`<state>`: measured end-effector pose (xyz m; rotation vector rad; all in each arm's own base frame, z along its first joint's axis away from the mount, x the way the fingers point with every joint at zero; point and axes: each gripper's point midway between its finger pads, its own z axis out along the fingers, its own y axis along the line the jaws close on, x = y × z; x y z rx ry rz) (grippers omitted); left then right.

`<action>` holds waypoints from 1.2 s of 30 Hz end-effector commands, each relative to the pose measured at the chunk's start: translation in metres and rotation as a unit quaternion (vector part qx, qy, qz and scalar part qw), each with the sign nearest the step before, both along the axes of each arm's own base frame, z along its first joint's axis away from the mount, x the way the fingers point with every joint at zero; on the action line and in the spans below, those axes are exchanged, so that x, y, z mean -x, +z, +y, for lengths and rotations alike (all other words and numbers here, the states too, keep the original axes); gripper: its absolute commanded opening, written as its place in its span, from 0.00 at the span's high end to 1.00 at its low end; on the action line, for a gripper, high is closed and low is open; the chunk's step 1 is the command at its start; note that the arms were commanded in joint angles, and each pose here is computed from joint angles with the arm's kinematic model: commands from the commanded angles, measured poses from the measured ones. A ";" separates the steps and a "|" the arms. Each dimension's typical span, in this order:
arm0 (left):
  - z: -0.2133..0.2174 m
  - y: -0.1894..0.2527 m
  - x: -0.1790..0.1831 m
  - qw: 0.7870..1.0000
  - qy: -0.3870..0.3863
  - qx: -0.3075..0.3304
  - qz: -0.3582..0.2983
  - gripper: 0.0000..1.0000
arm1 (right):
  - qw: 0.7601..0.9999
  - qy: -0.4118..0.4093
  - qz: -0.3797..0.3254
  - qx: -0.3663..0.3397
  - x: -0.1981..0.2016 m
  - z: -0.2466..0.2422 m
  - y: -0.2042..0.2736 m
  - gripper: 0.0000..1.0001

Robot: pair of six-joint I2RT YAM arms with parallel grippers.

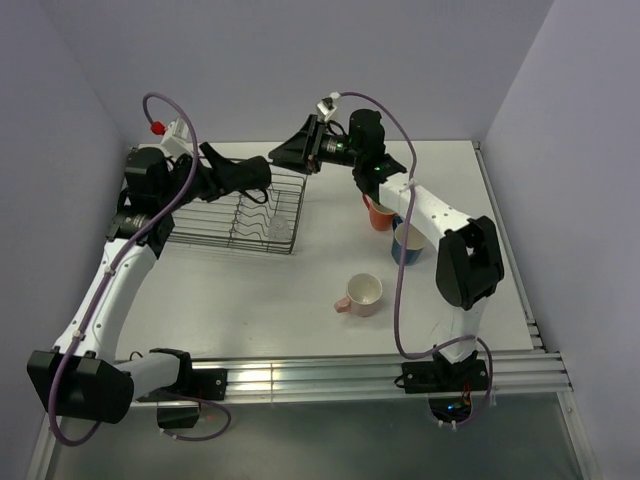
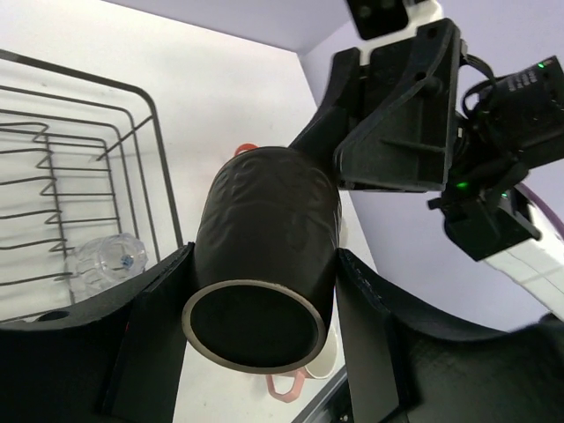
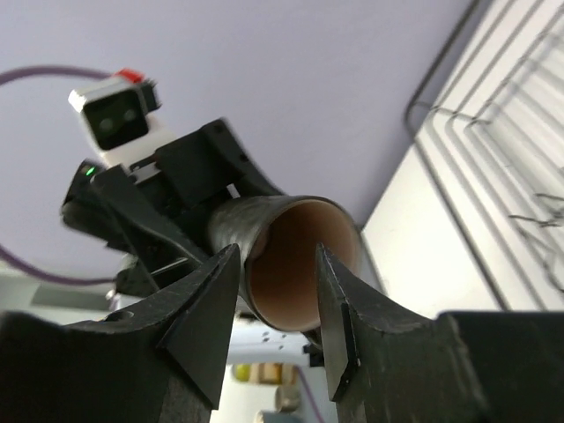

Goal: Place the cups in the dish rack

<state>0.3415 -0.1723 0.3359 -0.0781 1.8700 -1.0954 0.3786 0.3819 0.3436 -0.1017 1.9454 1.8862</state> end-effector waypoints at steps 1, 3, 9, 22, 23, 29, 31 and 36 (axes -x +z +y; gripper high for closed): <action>0.016 0.051 0.002 0.996 0.043 -0.014 -0.073 1.00 | 0.996 -0.070 -0.048 0.019 -0.013 -0.028 0.024 0.53; 0.030 0.047 -0.003 0.995 0.078 -0.035 -0.057 1.00 | 0.992 -0.100 -0.059 0.046 -0.017 -0.042 0.022 0.52; 0.104 0.019 -0.043 0.959 0.253 -0.129 0.025 1.00 | 0.955 -0.226 -0.085 0.170 -0.037 -0.089 0.006 0.52; 0.189 -0.072 -0.156 0.863 0.409 -0.235 0.179 1.00 | 0.886 -0.304 -0.112 0.332 -0.024 -0.153 -0.032 0.52; 0.193 -0.096 -0.163 0.854 0.408 -0.250 0.205 1.00 | 0.885 -0.302 -0.112 0.337 -0.022 -0.155 -0.034 0.52; 0.201 -0.150 -0.195 0.832 0.401 -0.276 0.266 1.00 | 0.881 -0.293 -0.128 0.349 -0.007 -0.163 -0.035 0.52; 0.202 -0.158 -0.200 0.828 0.401 -0.280 0.274 1.00 | 0.881 -0.290 -0.131 0.351 -0.004 -0.163 -0.035 0.52; 0.203 -0.188 -0.200 0.819 0.395 -0.288 0.301 1.00 | 0.882 -0.282 -0.137 0.352 0.001 -0.164 -0.036 0.52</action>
